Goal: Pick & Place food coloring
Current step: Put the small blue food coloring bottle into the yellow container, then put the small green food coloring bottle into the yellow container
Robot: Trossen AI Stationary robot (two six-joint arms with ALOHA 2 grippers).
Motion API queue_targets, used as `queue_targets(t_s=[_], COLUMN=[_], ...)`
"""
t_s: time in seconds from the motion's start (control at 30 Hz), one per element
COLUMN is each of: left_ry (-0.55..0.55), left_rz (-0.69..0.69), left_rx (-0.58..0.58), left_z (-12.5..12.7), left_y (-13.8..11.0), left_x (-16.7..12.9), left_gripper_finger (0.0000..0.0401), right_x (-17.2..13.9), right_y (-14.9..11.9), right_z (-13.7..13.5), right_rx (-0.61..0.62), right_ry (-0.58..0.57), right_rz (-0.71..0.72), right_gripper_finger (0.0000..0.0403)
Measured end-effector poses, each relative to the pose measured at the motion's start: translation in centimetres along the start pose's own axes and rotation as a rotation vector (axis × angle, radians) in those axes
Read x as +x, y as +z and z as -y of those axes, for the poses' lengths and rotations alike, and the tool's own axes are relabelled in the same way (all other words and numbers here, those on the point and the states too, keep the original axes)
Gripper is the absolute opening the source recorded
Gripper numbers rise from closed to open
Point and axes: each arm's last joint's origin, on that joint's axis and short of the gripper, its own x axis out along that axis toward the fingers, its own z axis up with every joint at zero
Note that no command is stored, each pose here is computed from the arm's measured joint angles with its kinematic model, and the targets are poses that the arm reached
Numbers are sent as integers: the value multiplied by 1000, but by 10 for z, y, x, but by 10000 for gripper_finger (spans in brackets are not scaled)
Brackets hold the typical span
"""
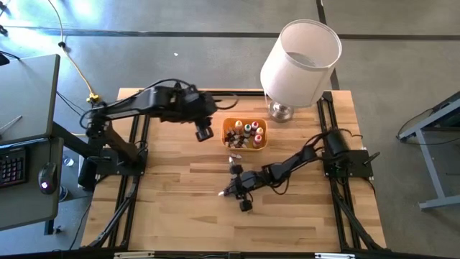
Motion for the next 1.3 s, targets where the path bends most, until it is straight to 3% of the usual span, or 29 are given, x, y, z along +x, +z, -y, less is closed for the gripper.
queue_targets(t_s=[0.07, 0.23, 0.33, 0.4, 0.53, 0.73, 0.93, 1.03, 1.2, 1.3], left_ry=[24, 11, -33, -56, -109, -157, -1, -16, 6, 33], left_rz=[43, 136, 168, 166, 189, 189, 207, 250, 261, 285], left_rx=[1, -37, -59, -61, -27, 25, -8, 7, -22, -84], left_z=[0, -4, -1, 1, 9, 25, 33, 37, 50, 60], left_y=[-5, -21, -30, -38, -46, -56, -77, -93, -126, -146], left_x=[-16, -57, -74, -83, -97, -108, -119, -124, -109, -90], left_gripper_finger=[166, 166, 166, 166, 166, 166, 166, 166, 166, 166], right_x=[-14, -60, -95, -110, -119, -110, -108, -104, -91, -77], right_y=[19, 58, 76, 77, 67, 54, 56, 59, 62, 54], right_z=[3, 34, 62, 81, 105, 110, 103, 95, 64, 49], right_rx=[-54, -179, -112, -21, 103, 38, 20, 41, 106, 134], right_ry=[-97, -530, -707, -759, -719, -695, -700, -647, -429, -471], right_rz=[17, -39, -68, -91, -140, -235, -228, -188, -126, -124], right_gripper_finger=[88, 83, 74, 72, 80, 107, 146, 159, 158, 149])
